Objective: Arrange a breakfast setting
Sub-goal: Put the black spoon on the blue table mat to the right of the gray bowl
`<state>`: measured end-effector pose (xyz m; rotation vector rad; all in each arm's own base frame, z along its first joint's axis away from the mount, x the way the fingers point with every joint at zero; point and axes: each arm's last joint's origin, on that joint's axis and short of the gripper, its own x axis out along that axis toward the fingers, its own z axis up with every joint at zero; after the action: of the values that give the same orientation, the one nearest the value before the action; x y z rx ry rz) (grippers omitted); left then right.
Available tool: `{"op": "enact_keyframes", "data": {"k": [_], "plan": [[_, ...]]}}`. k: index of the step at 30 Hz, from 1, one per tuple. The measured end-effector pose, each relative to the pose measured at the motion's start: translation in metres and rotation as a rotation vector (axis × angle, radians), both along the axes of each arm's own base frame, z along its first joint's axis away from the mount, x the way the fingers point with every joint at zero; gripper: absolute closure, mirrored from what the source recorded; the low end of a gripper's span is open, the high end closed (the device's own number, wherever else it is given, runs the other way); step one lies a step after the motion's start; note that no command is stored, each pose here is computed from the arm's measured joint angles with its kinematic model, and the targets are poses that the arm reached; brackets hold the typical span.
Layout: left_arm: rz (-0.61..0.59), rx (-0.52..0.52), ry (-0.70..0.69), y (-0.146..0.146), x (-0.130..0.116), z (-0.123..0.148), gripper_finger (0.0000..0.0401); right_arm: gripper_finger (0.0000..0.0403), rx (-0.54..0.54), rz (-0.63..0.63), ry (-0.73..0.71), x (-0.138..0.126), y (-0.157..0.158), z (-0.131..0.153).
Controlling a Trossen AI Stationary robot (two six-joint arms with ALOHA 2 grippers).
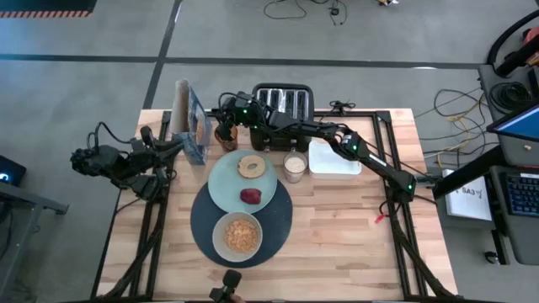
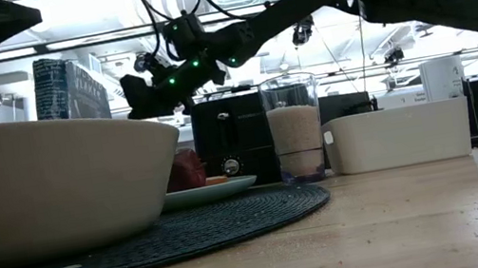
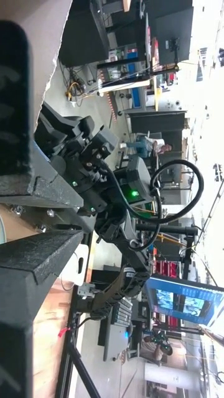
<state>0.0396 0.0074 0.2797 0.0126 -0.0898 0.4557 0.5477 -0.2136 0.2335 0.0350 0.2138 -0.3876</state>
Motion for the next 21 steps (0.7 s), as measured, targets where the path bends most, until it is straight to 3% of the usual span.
{"op": "enact_keyframes", "data": {"k": [8,17,21], "plan": [[0.000,0.000,0.000,0.000,0.000,0.000,0.0349,0.0389,-0.043,0.010,0.010,0.000,0.000,0.001],[0.000,-0.001,0.000,0.000,0.000,0.000,0.0349,0.0394,-0.073,0.008,0.019,-0.008,0.003,0.025],[-0.003,-0.025,-0.003,0.000,0.000,-0.001,0.0349,0.0394,-0.028,0.001,0.053,-0.016,0.007,0.041]]}}
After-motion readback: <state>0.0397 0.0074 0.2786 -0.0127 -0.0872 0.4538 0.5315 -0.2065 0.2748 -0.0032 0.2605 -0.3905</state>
